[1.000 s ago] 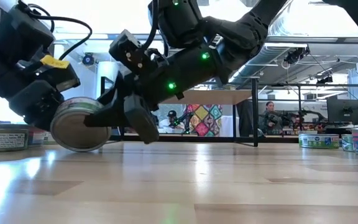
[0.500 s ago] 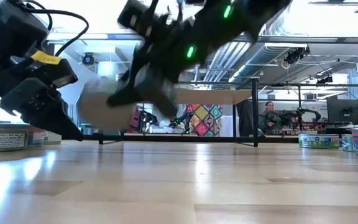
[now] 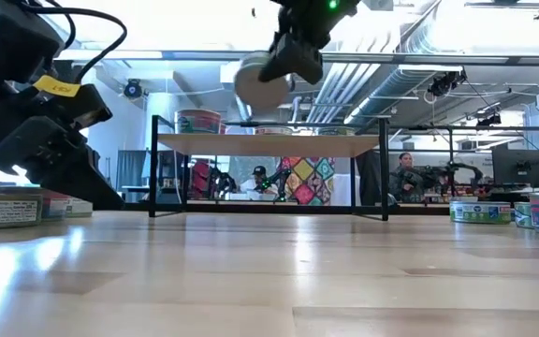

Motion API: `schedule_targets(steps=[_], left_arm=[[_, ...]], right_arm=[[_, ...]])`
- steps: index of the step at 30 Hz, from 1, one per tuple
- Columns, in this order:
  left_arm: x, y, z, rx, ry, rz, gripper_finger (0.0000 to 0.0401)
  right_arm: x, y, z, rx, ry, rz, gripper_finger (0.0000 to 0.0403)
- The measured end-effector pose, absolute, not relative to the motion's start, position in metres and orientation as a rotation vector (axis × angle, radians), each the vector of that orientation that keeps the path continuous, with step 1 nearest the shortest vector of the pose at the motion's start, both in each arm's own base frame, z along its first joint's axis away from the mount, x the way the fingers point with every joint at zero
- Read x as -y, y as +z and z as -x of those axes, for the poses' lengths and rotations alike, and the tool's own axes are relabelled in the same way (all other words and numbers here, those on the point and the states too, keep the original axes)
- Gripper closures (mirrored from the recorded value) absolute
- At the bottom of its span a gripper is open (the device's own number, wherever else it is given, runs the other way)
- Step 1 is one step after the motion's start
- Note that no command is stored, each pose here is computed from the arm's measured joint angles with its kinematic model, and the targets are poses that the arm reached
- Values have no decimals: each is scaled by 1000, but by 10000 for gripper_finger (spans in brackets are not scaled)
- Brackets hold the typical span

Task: Stack canned seafood by type on shelf
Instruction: Put the bottom green and white tuna can on the shelf aligned with the other green and white tuna can

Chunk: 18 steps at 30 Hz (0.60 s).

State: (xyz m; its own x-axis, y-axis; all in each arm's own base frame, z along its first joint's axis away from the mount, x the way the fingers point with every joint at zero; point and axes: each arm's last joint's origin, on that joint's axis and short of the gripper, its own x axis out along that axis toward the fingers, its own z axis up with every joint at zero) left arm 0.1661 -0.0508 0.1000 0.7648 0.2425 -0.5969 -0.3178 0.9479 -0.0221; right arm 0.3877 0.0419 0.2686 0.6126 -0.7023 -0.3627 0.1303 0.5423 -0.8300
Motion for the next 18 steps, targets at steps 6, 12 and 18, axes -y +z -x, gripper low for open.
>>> schedule_targets(steps=[6, 12, 18], left_arm=[[51, 100, -166, -626, 313, 123, 401], [51, 100, -166, -626, 313, 123, 401], [51, 100, -166, -626, 313, 123, 401]], right_arm=[[11, 261, -394, -860, -568, 881, 280], [31, 250, -398, -914, -545, 891, 280], [41, 249, -398, -918, -539, 865, 242]])
